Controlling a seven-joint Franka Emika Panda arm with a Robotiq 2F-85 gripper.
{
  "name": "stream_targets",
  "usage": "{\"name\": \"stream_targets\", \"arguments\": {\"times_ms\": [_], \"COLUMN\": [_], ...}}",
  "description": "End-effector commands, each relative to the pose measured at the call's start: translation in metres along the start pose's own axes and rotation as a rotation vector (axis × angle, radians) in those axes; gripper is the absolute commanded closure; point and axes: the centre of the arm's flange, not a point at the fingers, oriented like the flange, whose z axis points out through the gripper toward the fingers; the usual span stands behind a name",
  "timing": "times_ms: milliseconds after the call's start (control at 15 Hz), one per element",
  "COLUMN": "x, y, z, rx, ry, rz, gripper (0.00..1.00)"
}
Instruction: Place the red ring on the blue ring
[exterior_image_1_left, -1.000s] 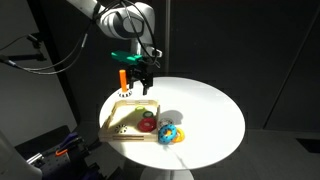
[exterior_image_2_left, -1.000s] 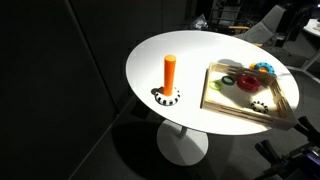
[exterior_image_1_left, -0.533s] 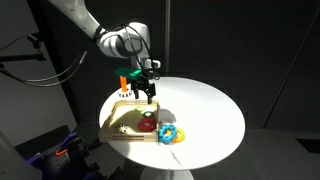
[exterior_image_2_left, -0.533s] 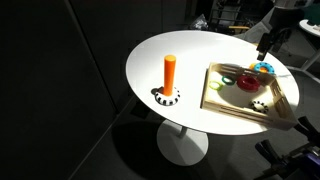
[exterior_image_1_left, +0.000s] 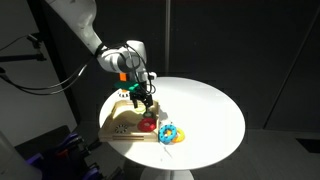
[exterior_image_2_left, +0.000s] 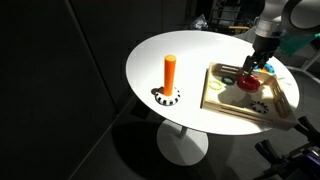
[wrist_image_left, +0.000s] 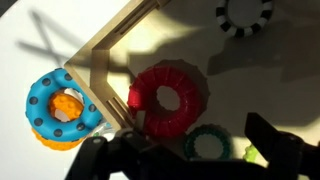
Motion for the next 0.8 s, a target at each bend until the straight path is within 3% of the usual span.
{"name": "stream_targets", "arguments": {"times_ms": [0,733], "x": [0.002,0.001], "y": [-0.003,-0.001], "z": [0.021,0.06], "rx": [0.003,0.051], "ry": [0.002,-0.002], "rz": [0.021,0.047], "gripper": [0.0,0.0]}}
